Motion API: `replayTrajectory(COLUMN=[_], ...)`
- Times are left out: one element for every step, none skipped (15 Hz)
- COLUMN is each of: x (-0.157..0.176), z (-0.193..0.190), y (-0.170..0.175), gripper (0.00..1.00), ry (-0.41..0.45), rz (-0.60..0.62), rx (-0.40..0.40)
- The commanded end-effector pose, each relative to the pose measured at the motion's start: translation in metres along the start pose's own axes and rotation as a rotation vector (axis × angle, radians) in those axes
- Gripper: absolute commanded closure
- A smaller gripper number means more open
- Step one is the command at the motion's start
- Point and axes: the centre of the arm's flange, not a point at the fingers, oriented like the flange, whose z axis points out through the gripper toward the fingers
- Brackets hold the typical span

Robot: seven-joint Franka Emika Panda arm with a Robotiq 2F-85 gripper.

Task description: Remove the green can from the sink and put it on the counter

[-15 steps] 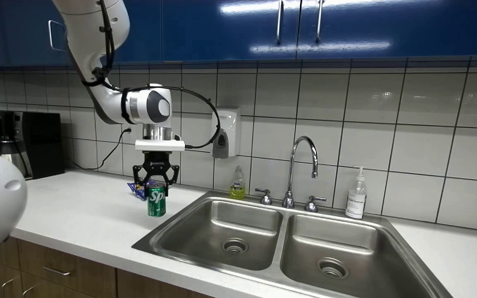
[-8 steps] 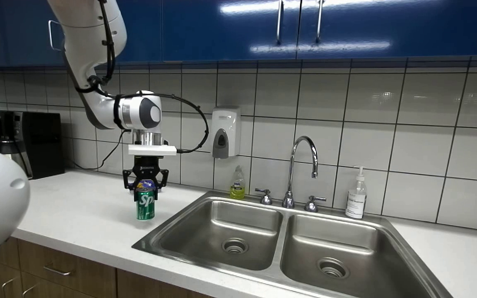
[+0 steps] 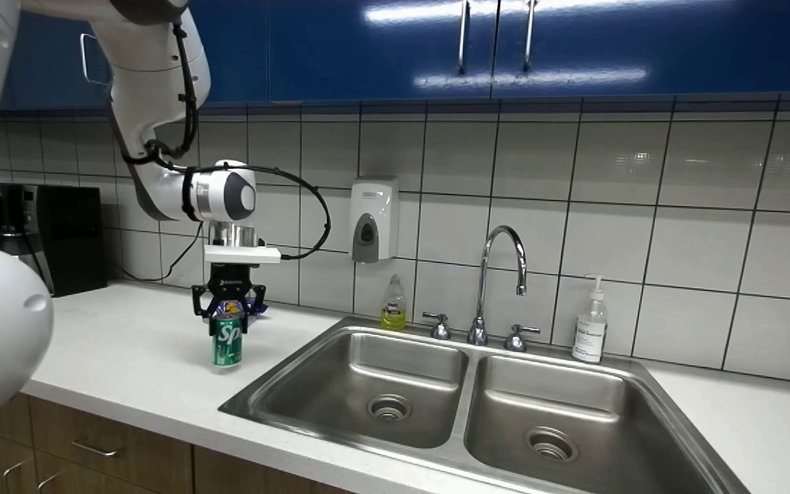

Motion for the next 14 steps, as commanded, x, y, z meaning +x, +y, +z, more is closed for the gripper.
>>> replayTrajectory(x=[0.017,0.019,0.021,0.023,0.025,0.027,0.030,0.031,0.034,0.035,0.035,0.036,0.036,0.035], z=[-0.009,-0.008,-0.007,-0.005,-0.005,-0.002,-0.001,0.000,0.001,0.003,0.003,0.004,0.005,0.004], y=[0.006,0.006,0.007,0.007,0.006,0.006,0.005,0.004,0.003,0.002,0.002,0.002,0.003,0.003], gripper=[0.61,0.61,0.61,0.61,0.61,0.61,0.61,0.61,0.61,0.61,0.61,0.61,0.61,0.44], ry=[-0.027,-0.029,-0.030,-0.030,-0.030,-0.032,-0.033,-0.034,-0.035,-0.036,-0.037,-0.039,-0.040,-0.043], rz=[-0.034,-0.035,-0.036,-0.036,-0.038,-0.040,-0.043,-0.046,-0.049,-0.051,-0.052,-0.053,-0.053,-0.053], rx=[-0.005,-0.003,-0.002,-0.002,0.002,0.003,0.003,0.005,0.006,0.007,0.008,0.009,0.009,0.008])
